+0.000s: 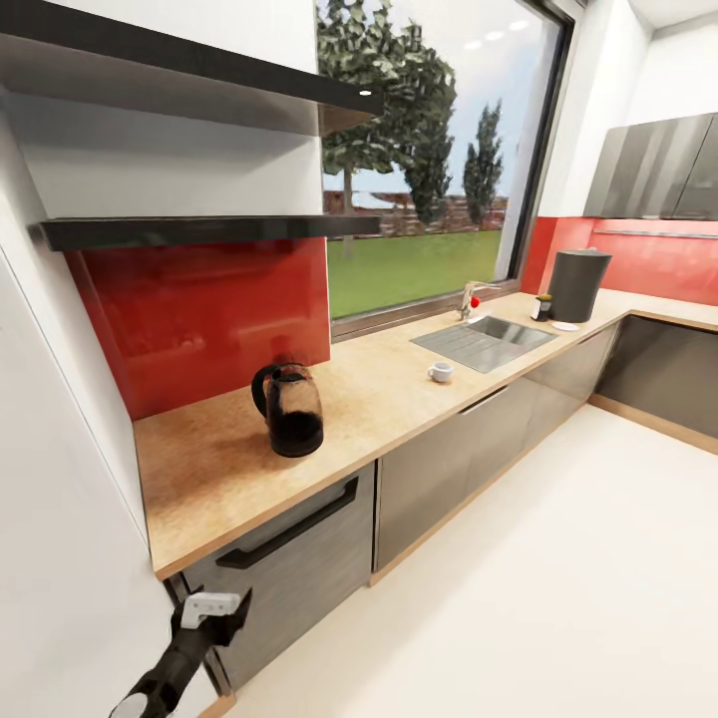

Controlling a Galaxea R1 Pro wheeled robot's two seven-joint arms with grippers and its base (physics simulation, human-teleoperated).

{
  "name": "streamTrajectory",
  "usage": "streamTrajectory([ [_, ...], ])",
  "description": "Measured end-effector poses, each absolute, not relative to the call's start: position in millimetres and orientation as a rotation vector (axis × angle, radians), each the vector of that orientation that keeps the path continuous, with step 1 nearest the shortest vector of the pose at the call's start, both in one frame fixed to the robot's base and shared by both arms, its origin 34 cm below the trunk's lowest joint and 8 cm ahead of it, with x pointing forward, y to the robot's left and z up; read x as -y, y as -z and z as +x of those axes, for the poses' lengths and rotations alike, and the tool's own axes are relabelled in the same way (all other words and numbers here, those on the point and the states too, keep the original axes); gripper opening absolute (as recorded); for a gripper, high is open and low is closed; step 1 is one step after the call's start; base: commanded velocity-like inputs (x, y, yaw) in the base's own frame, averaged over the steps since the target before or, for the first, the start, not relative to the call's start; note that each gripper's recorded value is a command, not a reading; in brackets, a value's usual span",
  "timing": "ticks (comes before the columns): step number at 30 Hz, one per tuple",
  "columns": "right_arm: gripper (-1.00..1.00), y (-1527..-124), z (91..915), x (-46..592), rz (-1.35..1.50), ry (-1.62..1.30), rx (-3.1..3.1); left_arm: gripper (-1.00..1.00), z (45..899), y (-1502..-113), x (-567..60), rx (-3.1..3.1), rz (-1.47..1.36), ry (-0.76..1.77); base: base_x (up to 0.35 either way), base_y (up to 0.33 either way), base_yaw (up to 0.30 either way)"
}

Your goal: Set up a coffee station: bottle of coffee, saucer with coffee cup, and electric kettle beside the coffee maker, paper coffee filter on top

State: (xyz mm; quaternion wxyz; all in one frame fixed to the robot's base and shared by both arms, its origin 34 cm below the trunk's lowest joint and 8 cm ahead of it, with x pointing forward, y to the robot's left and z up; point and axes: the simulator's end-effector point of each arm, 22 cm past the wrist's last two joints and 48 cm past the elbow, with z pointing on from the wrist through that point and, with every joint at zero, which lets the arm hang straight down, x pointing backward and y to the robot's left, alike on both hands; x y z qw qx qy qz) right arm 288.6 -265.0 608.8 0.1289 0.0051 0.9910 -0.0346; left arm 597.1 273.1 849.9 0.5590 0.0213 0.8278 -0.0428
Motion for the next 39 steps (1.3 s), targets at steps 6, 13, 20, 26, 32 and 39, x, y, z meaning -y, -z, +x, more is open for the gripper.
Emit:
streamTrajectory([
  [6, 1.00, -608.8, 289.0, 263.2, 0.014, 0.097, -2.881, 1.00, 677.4, -916.2, -273.2, -1.858, 0.038, 0.105, 0.000, 0.000, 0.000],
  [13, 1.00, -608.9, 289.4, 262.1, 0.014, 0.094, -2.879, 1.00, 748.6, -984.7, -243.2, -1.831, 0.003, 0.189, 0.000, 0.000, 0.000],
  [20, 1.00, -608.9, 289.6, 262.0, 0.014, 0.093, -2.878, 1.00, 798.6, -1043.7, -239.3, -1.845, 0.004, 0.196, 0.000, 0.000, 0.000],
  [26, 1.00, -609.0, 289.7, 262.9, 0.014, 0.095, -2.878, 1.00, 810.3, -1056.9, -265.6, -1.875, 0.013, 0.153, 0.000, 0.000, 0.000],
  [32, 1.00, -608.8, 288.8, 263.9, 0.012, 0.097, -2.880, 1.00, 802.3, -1025.7, -299.1, -1.928, 0.003, 0.097, 0.000, 0.000, 0.000],
  [39, 1.00, -607.8, 283.4, 270.1, 0.005, 0.110, -2.892, 1.00, 805.1, -1034.8, -320.0, -1.906, -0.004, 0.050, 0.000, 0.000, 0.000],
])
